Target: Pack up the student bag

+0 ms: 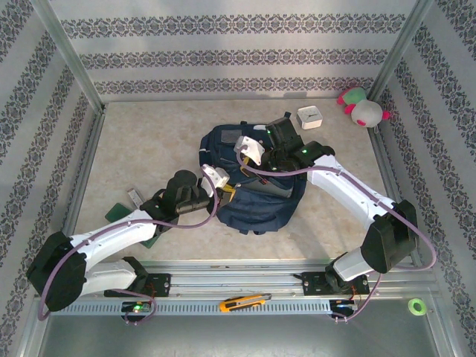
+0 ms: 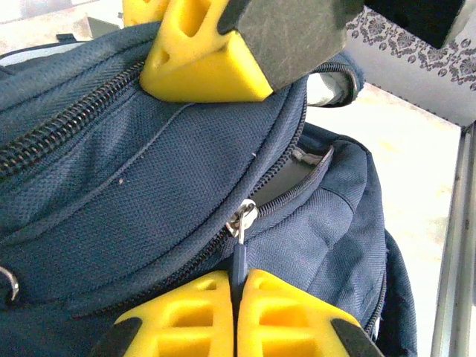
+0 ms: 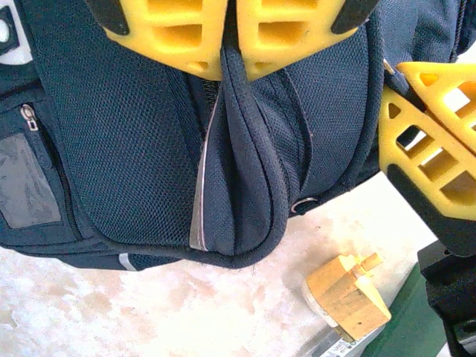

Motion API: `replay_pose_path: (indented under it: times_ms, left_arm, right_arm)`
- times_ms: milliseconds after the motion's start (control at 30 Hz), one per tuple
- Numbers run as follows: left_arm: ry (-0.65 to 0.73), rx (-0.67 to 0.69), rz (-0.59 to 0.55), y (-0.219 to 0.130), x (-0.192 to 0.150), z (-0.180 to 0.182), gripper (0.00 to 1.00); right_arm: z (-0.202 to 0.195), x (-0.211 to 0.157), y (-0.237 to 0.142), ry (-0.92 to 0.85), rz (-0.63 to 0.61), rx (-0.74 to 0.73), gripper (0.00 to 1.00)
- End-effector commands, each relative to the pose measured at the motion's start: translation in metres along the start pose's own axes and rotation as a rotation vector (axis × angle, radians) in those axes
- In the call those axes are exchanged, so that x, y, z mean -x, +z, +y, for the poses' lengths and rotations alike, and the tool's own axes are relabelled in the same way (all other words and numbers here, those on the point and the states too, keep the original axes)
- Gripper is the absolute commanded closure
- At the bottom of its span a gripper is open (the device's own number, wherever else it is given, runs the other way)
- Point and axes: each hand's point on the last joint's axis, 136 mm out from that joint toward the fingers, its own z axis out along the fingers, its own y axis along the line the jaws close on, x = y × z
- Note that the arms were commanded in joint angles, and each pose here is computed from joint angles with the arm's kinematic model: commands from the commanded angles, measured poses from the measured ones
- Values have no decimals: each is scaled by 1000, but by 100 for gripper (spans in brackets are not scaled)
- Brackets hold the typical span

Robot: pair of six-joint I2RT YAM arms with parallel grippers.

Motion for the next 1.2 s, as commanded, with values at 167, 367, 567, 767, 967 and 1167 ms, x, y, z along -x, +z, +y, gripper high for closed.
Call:
replay_pose_path:
  times_ms: [167, 367, 567, 767, 967, 1167]
  left_arm:
    - [-38, 249, -43, -23, 13, 39, 100]
    - [-126, 421, 9, -49, -6, 80, 100]
    - [-90, 434, 59, -50, -7, 94, 100]
    - [-128, 539, 100, -43, -3, 133, 100]
    - [-211, 648, 156, -32, -18, 179, 100]
    - [-279, 646, 133, -24, -15, 191, 71]
  right_arm:
    - [0, 35, -28, -48, -138, -9, 100]
    - [11, 38, -51, -83, -214, 51, 100]
    - [28, 46, -71, -129, -306, 155, 100]
    - [50, 46, -81, -182, -332, 254, 100]
    - [66, 45, -91, -205, -349, 314, 100]
    - [46, 43, -86, -211, -300, 198, 100]
